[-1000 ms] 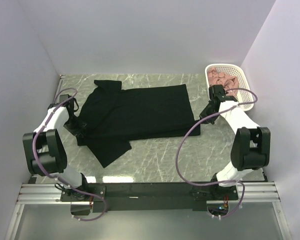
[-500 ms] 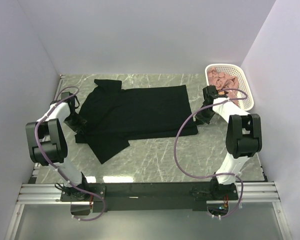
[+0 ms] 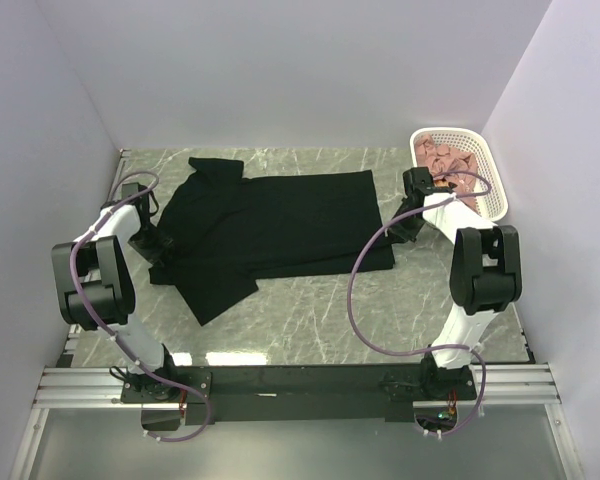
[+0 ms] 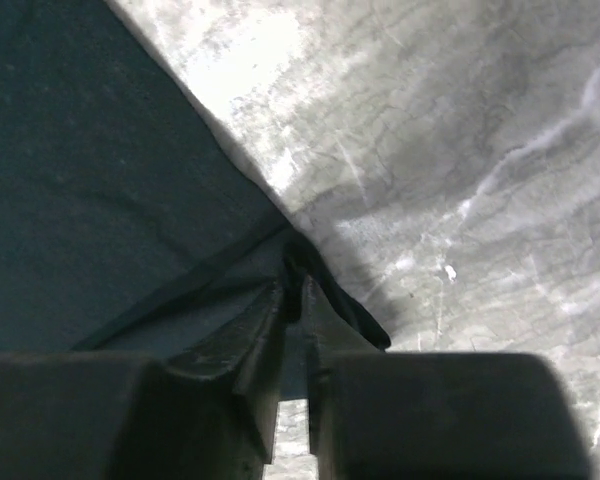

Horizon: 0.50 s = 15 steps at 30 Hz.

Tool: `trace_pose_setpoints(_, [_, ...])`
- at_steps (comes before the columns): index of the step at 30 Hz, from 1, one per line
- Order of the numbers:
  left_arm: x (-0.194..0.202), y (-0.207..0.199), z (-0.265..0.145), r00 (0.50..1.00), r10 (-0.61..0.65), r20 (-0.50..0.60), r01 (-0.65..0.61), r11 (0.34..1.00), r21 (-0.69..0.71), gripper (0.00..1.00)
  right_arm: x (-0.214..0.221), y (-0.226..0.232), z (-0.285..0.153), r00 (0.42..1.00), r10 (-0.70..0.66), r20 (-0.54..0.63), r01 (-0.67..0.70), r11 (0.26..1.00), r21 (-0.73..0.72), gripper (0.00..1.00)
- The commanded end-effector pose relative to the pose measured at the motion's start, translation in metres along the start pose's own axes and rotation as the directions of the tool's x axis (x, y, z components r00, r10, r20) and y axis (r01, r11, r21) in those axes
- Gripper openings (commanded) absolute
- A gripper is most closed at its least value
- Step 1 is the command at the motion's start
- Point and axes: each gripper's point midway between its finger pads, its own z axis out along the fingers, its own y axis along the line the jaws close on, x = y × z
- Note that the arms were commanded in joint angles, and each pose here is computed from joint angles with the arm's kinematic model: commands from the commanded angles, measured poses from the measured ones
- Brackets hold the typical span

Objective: Fold and stack the t-shirts
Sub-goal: Fold the tshirt

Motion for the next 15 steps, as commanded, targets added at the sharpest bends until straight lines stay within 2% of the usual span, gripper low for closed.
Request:
trace_pose_setpoints(1, [-0.020,0.000,-0.014,0.995,-0.024,0.093,0.022,1.000,0.020,0.34,-0.019,0.020,-0.010,0.998,-0.032,0.057,0.035,0.997,-0.064,0.20])
trace_pose_setpoints(2, [-0.020,-0.001,-0.017,0.995,-0.026,0.096,0.024,0.999,0.025,0.43,-0.022,0.024,-0.014,0.997,-0.035,0.068,0.041,0.996,-0.077,0.24])
trace_pose_setpoints(3, [-0.023,-0.002,-0.023,0.993,-0.029,0.113,0.025,0.999,0.038,0.48,-0.023,0.027,-0.018,0.996,-0.043,0.076,0.050,0.995,-0.086,0.33])
trace_pose_setpoints(5, [-0.028,-0.004,-0.039,0.988,-0.038,0.148,0.029,0.998,0.061,0.59,-0.029,0.033,-0.034,0.990,-0.071,0.118,0.084,0.991,-0.105,0.45])
trace_pose_setpoints(7, [-0.030,-0.002,-0.049,0.984,-0.045,0.171,0.032,0.997,0.073,0.68,-0.028,0.039,-0.050,0.984,-0.106,0.145,0.123,0.986,-0.115,0.50])
trace_pose_setpoints(8, [-0.031,0.000,-0.054,0.982,-0.048,0.182,0.035,0.997,0.073,0.77,-0.027,0.042,-0.055,0.981,-0.117,0.153,0.136,0.983,-0.121,0.53])
trace_pose_setpoints(11, [-0.027,0.007,-0.070,0.975,-0.047,0.216,0.029,0.996,0.089,0.89,-0.013,0.044,-0.070,0.970,-0.164,0.178,0.187,0.975,-0.122,0.57])
trace_pose_setpoints(15, [-0.009,0.020,-0.087,0.971,-0.036,0.235,0.011,0.994,0.105,0.91,0.018,0.046,-0.086,0.959,-0.213,0.188,0.244,0.956,-0.162,0.59])
